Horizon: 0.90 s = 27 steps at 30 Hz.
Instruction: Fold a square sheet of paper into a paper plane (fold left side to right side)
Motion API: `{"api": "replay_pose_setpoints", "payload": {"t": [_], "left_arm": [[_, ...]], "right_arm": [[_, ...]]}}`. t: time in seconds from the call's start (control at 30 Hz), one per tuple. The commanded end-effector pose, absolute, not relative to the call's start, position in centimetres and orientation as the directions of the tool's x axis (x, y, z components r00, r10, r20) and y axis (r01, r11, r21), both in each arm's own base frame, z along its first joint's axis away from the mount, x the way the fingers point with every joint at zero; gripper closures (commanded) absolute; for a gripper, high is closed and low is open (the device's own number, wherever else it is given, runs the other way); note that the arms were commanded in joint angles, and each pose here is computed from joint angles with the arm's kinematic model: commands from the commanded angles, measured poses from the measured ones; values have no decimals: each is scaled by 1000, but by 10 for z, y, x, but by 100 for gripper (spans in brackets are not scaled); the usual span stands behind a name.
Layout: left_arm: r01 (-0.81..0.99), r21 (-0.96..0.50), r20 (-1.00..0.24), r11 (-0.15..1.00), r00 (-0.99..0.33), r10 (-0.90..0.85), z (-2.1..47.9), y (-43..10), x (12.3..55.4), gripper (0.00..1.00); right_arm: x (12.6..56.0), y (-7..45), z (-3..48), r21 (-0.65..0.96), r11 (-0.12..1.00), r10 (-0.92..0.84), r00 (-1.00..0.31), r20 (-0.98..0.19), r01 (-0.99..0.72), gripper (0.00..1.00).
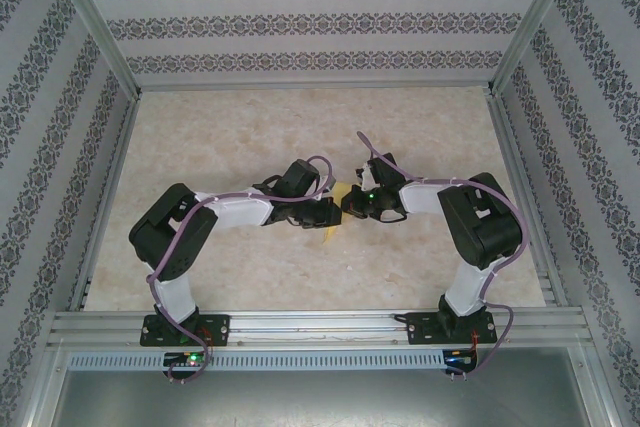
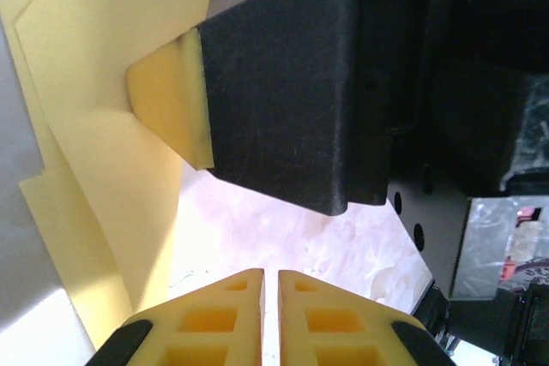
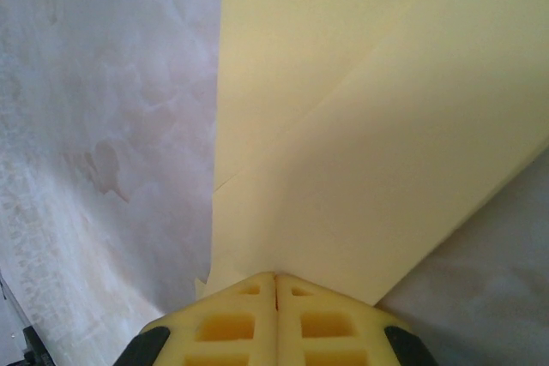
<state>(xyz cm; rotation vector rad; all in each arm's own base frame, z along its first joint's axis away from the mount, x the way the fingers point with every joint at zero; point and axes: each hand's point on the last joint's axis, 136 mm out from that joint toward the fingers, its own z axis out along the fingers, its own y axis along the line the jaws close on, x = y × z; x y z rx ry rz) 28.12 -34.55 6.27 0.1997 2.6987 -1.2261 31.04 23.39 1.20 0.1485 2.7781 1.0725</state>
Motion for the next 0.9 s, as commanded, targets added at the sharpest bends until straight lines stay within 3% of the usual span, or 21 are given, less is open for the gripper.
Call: {"api": "replay_pose_setpoints", "payload": {"t": [0.0,0.87], "left_arm": [[140,-742,-147,656,-988,45,54,-339,277,89],[99,-732,-101,674,-994,37,26,-332,268,88]], "right_arm": [[266,199,-47,479,866,143,-989,36,143,100],[263,195,-51,426,896,116,-992,42,123,100]]}}
